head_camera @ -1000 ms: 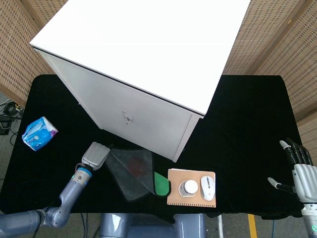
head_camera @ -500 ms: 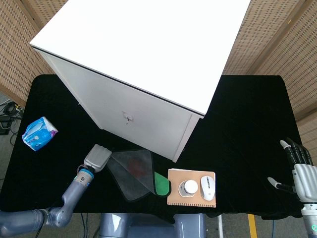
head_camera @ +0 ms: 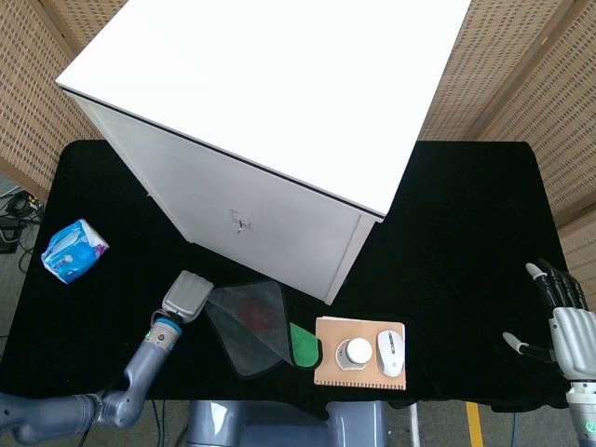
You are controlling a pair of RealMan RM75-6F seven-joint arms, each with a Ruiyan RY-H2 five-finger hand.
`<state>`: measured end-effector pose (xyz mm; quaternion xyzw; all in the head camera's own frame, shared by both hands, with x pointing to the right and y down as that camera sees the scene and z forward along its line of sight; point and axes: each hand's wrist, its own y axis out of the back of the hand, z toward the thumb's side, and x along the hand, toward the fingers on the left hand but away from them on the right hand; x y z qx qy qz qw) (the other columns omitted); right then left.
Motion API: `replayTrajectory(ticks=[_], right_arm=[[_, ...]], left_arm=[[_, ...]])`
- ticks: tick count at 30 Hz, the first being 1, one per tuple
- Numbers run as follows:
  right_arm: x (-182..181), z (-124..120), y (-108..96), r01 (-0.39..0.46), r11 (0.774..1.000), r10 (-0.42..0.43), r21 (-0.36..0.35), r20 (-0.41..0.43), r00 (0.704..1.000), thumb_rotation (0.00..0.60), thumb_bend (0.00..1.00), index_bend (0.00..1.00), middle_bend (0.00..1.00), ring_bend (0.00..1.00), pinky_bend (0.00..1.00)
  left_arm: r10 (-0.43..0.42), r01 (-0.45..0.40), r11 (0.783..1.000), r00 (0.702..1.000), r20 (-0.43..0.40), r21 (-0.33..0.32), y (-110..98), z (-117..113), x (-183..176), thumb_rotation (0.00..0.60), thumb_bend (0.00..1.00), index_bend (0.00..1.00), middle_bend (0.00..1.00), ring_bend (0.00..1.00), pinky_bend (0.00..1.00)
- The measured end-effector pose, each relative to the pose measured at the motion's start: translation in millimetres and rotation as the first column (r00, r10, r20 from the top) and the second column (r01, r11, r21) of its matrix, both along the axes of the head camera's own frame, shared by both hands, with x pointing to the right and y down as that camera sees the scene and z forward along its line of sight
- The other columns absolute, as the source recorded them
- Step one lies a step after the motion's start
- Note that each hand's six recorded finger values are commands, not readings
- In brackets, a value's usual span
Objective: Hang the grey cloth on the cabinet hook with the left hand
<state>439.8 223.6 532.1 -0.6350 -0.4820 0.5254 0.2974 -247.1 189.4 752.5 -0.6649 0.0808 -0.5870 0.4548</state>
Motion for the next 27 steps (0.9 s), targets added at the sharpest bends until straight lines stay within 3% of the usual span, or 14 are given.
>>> replayTrajectory(ticks=[4, 12, 19, 27], right_arm=[[0, 0, 0, 0.001, 1.000, -0.001, 0.000, 0.001, 1.000, 0.600, 0.08, 0.00, 0.00, 0.00, 0.00], [0, 0, 0, -0.003, 1.000, 0.003, 0.000, 0.003, 1.000, 0.600, 0.08, 0.00, 0.00, 0.00, 0.00], [0, 0, 0, 0.001, 1.000, -0.001, 0.000, 0.004, 1.000, 0.600, 0.08, 0.00, 0.00, 0.00, 0.00], [0, -1, 0, -0.002, 1.000, 0.002, 0.001, 0.004, 1.000, 0.600, 0.08, 0.00, 0.00, 0.00, 0.00]], left_arm=[[0.001, -0.001, 1.000, 1.000, 0.005, 0.001, 1, 2, -2, 0.600, 0.36, 0.40, 0.69, 0.52, 0.44], [0.024, -0.024, 0.999, 1.000, 0.001, 0.043, -1, 0, -1, 0.600, 0.39, 0.53, 0.74, 0.54, 0.44], [0.073, -0.064, 0.987, 0.996, -0.055, 0.145, -8, -22, 3, 0.600, 0.50, 0.61, 0.78, 0.56, 0.44], [0.165, -0.127, 0.953, 0.979, -0.119, 0.276, -12, -56, 5, 0.600, 0.51, 0.61, 0.79, 0.56, 0.44]])
